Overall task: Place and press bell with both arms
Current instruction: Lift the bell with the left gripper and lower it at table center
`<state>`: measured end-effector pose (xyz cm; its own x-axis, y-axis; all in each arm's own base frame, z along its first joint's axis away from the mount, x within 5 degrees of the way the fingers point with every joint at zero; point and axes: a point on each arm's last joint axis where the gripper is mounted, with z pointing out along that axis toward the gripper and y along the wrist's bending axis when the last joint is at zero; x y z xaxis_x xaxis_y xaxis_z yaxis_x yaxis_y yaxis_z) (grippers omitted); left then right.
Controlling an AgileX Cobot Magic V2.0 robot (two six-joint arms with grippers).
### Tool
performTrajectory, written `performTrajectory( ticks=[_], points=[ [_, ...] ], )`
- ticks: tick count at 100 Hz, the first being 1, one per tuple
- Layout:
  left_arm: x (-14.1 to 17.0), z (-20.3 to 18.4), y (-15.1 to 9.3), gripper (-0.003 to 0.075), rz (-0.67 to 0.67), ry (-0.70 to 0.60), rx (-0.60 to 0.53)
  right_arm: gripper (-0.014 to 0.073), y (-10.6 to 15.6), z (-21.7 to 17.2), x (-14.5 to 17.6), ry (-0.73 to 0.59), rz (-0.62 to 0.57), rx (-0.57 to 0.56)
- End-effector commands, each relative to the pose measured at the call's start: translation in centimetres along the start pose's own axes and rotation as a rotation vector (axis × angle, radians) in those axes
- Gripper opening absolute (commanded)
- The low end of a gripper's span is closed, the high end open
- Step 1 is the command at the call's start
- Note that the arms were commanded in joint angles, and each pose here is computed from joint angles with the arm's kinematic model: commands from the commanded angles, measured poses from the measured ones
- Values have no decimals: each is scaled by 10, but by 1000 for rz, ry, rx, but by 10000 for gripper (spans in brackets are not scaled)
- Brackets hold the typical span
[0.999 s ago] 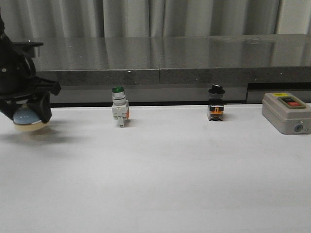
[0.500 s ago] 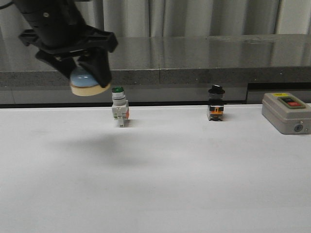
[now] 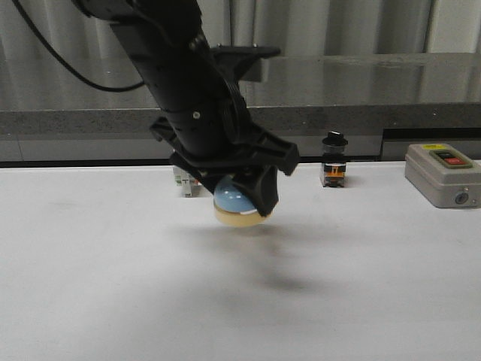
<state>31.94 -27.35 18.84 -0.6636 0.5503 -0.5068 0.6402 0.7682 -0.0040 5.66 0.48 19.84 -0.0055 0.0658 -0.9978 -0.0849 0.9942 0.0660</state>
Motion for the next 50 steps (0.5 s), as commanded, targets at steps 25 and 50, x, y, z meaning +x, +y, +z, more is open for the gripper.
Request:
performTrajectory(
  ticks=[25,50],
  points=[
    [-17,3,-6,223,-10,-72,16,-60,1,-3,-14,-122,-11,-3],
    [-16,3,-6,462,-14,-57,20,-60,1,-3,-14,-122,-11,-3]
  ],
)
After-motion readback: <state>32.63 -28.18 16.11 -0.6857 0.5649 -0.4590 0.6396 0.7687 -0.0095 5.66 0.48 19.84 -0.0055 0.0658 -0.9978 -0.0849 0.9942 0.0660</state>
